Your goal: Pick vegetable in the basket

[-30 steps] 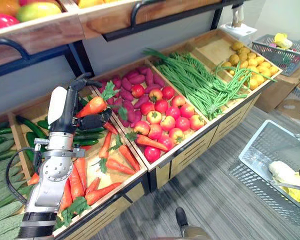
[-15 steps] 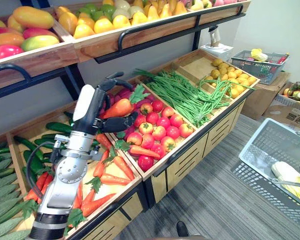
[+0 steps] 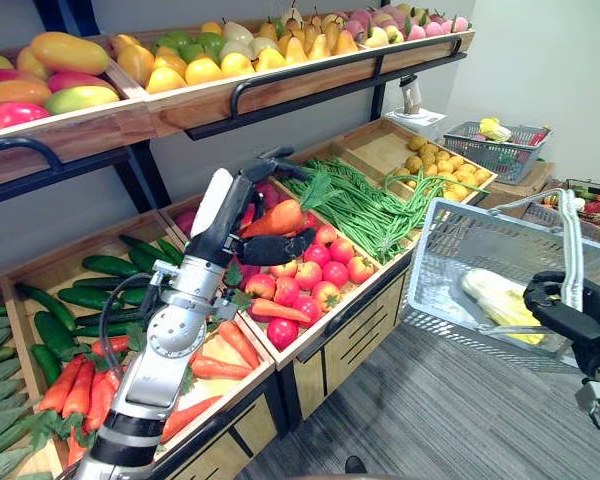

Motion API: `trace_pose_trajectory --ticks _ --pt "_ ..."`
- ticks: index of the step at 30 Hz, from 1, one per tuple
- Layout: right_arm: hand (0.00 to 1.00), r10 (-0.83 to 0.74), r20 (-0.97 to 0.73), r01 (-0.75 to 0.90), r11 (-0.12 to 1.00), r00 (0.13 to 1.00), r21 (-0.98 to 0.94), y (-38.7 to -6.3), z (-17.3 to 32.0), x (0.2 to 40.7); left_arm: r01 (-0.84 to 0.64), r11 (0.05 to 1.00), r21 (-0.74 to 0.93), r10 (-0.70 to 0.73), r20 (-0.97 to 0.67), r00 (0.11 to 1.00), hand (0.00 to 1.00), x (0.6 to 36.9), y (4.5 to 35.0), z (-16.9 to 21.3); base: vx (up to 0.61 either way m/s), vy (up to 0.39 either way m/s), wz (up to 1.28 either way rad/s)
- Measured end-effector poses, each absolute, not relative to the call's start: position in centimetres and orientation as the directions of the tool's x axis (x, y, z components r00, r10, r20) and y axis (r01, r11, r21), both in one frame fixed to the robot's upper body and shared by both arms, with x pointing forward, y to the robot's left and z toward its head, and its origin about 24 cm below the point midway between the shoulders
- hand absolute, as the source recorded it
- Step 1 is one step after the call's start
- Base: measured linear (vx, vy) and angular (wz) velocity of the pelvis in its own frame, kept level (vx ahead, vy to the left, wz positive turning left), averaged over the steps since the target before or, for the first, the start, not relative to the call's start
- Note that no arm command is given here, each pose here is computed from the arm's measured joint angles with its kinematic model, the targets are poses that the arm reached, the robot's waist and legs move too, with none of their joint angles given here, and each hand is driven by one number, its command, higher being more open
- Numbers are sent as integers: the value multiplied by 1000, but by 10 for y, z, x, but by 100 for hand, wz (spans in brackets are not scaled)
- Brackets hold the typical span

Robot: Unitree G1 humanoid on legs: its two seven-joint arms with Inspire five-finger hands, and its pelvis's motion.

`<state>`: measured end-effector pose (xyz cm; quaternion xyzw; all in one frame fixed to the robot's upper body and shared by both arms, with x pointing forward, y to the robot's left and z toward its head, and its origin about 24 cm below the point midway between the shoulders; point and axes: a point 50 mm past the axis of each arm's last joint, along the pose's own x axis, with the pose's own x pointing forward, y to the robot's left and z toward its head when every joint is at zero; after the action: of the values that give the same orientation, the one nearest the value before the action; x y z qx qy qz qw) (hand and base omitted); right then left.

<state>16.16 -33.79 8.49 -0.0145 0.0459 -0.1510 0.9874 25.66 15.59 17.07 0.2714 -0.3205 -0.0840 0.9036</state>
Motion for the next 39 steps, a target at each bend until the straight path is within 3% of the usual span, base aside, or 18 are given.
trace_pose_trajectory --ticks 7,12,17,25,33,39 --pt "0 -287 -103 287 958 952 -16 -334 81 164 51 872 487 -386 622 682 0 258 120 193 -1 11 -13" --pt "0 -228 -64 227 974 971 -19 -324 89 180 22 881 473 -345 610 713 0 258 123 190 -77 -5 -103" --pt "0 -191 -15 191 982 981 -7 -311 102 187 56 838 542 -400 542 739 0 255 126 177 -28 33 -78" --pt "0 -57 -73 61 997 996 52 -292 91 194 59 803 592 -444 530 722 0 253 129 180 14 48 -29" --pt "0 108 -79 -106 994 991 30 -288 98 196 21 795 606 -510 651 562 0 243 117 216 20 15 0" --pt "0 205 -120 -214 974 971 -68 -283 106 199 40 760 648 -582 653 485 0 237 108 225 23 26 4"
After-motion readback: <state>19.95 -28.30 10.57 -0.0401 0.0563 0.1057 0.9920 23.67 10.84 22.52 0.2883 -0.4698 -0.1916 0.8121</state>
